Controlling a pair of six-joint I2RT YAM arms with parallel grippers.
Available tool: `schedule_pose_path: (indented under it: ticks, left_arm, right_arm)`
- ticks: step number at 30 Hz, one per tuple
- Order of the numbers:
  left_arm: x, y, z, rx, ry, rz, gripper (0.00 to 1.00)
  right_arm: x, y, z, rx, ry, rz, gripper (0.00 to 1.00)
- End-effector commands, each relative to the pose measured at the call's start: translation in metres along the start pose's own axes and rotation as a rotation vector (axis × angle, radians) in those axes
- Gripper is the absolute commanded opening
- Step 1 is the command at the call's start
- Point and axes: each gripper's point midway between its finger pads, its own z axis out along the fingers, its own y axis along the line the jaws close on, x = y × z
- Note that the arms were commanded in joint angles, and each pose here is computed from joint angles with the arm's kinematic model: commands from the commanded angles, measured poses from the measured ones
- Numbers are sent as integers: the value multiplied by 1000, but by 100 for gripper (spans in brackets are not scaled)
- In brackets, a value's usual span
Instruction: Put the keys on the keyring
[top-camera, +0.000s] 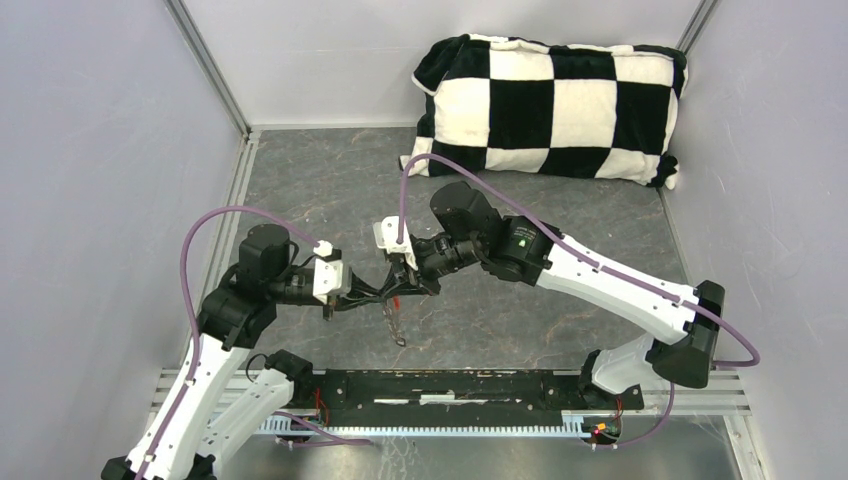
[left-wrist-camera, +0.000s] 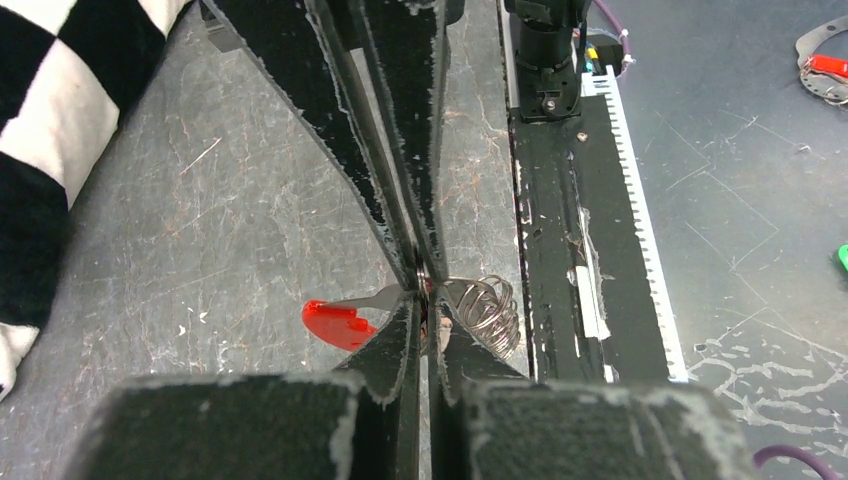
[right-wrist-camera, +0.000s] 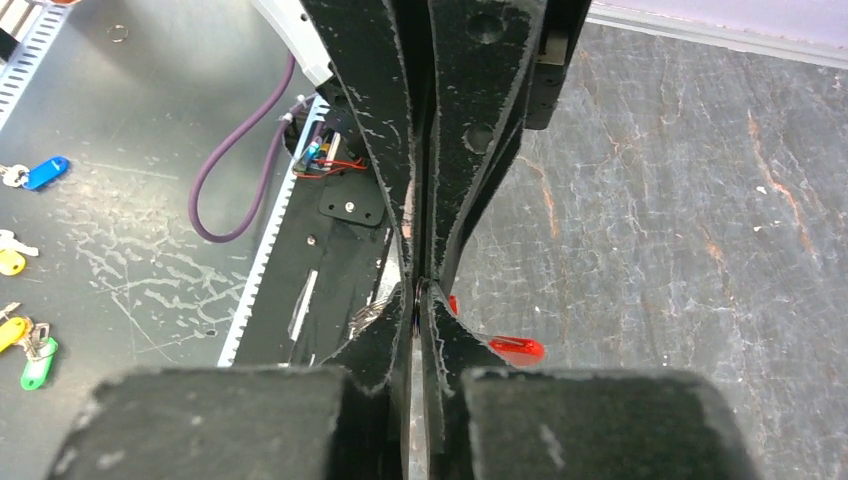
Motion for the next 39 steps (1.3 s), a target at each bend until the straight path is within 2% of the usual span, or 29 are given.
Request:
schedule_pose_path:
  ticks: [1,5,6,7,8,10,13,17,25,31,39]
  left_arm:
    - [-21,2,-3,3,-38,92,2]
    - [-27,0,-4,11,-50,102,3]
    - [-27,0,-4,11,-50,104,10]
    - [-28,0,-5,8,-51,106,28]
    - [-27,0,-5,6,-49,103,39]
    - [-26,1,-5,-1,-45,103,47]
    - [-22,2,-6,-17,-34,104,49]
    - [-14,5,-6,-40,-14,120,50]
    - [-13,4,-4,-21,-18,98,51]
    - [-18,2,-3,5,-34,92,41]
    - [-41,-3,2,36,-151,-23,42]
  right_arm:
    - [-18,-6,-3,11,-28,-28,1]
    - [-16,-11,-3,38,-18,-24,0]
    - [-18,-13,-5,57,-22,-26,0]
    - [-21,-16,-7,73,-35,-31,0]
    - [-23,-17,-8,85,-50,-30,0]
    - [-31,-19,-13,108,-112,-30,0]
    - [-51,-19,-26,137,-270,-36,0]
    - [-62,-12,-37,142,-416,-50,0]
    - [-63,-2,-40,122,-539,-1,1]
    - [-61,-3,-43,153,-611,11,1]
    - [-55,-1,-62,238,-817,33,1]
